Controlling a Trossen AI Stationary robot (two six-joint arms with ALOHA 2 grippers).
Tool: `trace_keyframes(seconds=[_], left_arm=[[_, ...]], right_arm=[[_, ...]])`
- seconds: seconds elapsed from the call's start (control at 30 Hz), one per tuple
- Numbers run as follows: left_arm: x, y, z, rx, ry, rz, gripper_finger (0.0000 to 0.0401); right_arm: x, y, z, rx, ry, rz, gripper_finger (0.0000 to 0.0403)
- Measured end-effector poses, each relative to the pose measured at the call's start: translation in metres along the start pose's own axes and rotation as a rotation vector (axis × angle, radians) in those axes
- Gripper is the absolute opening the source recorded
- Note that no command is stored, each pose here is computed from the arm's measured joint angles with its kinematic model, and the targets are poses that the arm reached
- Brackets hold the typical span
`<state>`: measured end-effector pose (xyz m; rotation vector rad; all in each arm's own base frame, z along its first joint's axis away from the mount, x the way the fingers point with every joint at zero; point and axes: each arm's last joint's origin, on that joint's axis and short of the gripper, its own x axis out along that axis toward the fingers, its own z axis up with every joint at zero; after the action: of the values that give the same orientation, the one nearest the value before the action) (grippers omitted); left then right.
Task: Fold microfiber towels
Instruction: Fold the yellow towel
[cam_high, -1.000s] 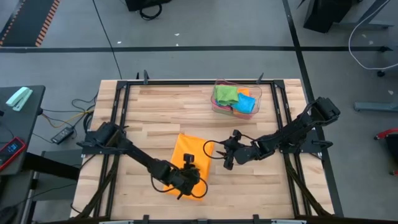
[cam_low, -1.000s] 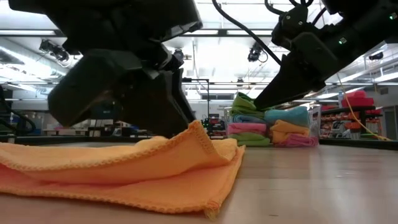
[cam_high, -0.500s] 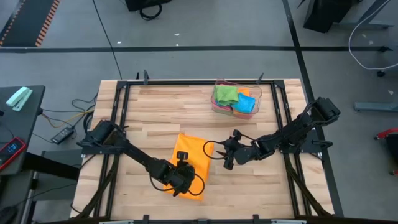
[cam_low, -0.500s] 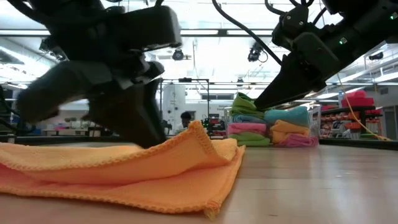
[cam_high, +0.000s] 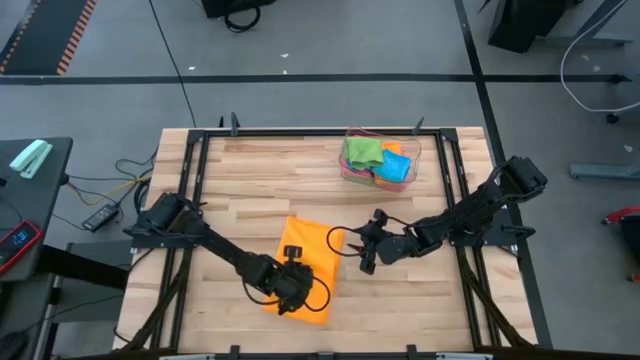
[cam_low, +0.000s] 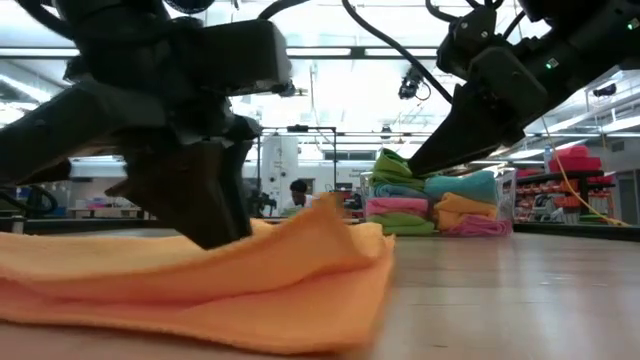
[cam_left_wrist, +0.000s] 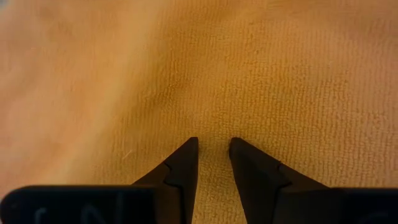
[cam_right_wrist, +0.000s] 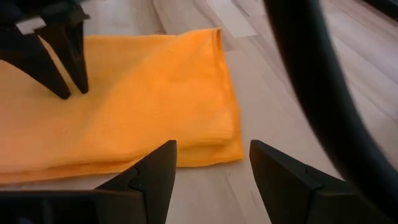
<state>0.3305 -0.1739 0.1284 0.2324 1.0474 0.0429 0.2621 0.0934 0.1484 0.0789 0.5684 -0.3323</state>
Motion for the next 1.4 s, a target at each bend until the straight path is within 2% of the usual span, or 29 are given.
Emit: trace_keyframes(seconds=[0.13,0.27,0.47,0.57,0.7,0.9,1.03,1.2,1.4], left_arm=[[0.010,0.000,0.008,0.008,-0.083,-0.012,0.0099],[0.021,0.009,0.019,-0.042,-0.174,-0.012,0.0084],[0.036,0.031,0.024,-0.129,-0.197,0.086,0.0057],[0.030,0.029,0.026,-0.134,-0.212,0.065,0.0046],[0.004,0.020,0.034,-0.078,-0.274,0.035,0.0036],[-0.018,0.016,0.030,-0.014,-0.265,0.126,0.0036],[-0.016,0.013,0.020,0.043,-0.231,0.147,0.0045],[0.000,0.018,-0.003,0.041,-0.228,0.155,0.0040],[-0.004,0.033,-0.016,-0.009,-0.285,0.157,0.0028]], right_arm=[[0.000,0.001,0.001,0.005,-0.002,0.032,0.0213],[0.000,0.002,0.002,0.000,0.006,0.049,0.0213],[-0.004,0.001,0.005,0.023,0.020,0.054,0.0213],[-0.005,-0.007,0.005,0.079,0.061,0.020,0.0213],[0.001,-0.016,0.002,0.121,0.106,-0.036,0.0213],[0.014,-0.017,-0.006,0.148,0.131,-0.045,0.0215],[0.020,-0.016,-0.008,0.153,0.140,-0.039,0.0223],[0.024,-0.016,-0.007,0.173,0.144,-0.014,0.0237],[0.029,-0.023,-0.005,0.194,0.153,-0.008,0.0250]])
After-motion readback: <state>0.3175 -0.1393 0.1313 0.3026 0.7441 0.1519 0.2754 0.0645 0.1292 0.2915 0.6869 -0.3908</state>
